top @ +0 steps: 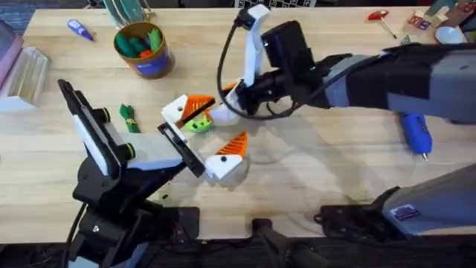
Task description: Pick up the gripper from the table and insert it into the empty holder that is missing its gripper. Then pick up a screw, insert it into the mounting hole, and use the screwdriver to tighten it. Finally, clean up the table by picking up the vegetable and placing it into the bucket.
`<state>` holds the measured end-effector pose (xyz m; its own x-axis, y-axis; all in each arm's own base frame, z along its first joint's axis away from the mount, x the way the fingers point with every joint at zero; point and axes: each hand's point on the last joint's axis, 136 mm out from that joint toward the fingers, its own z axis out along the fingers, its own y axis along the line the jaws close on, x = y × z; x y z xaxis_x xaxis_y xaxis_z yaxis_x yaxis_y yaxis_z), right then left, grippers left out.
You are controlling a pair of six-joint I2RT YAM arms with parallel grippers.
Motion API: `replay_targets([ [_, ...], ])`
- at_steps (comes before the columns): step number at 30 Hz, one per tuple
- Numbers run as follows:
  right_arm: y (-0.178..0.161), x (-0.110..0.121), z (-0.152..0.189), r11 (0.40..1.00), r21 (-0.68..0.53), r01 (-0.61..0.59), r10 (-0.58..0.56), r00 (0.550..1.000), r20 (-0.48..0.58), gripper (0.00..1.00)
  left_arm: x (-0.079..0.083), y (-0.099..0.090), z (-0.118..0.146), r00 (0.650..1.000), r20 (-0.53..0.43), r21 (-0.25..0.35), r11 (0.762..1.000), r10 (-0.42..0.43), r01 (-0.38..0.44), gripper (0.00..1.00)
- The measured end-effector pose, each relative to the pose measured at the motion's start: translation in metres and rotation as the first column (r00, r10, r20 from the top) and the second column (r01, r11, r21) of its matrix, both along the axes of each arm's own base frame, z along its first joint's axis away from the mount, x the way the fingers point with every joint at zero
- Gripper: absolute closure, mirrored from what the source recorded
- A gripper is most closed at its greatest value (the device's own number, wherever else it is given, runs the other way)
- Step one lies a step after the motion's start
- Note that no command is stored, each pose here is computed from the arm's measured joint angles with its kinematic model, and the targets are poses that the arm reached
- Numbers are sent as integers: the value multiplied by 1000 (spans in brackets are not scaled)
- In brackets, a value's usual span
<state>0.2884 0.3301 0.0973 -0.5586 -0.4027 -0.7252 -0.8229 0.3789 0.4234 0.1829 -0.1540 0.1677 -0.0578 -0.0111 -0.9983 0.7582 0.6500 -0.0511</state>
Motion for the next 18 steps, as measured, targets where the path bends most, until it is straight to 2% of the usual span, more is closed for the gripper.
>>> replay_targets([
  [7, 30, -13, -9, 997, 29, -73, 72, 997, 39, 157, 1, 1, 0, 1000, -1, 0, 1000, 8, -8, 10],
  [10, 34, -18, -17, 995, 19, -93, 92, 995, 35, 192, 1, 1, -2, 1000, -10, 4, 1000, 10, -10, 10],
  [18, 38, -15, -24, 992, 17, -125, 123, 988, 92, 325, 1, 1, -4, 1000, -16, 6, 1000, 12, -12, 11],
])
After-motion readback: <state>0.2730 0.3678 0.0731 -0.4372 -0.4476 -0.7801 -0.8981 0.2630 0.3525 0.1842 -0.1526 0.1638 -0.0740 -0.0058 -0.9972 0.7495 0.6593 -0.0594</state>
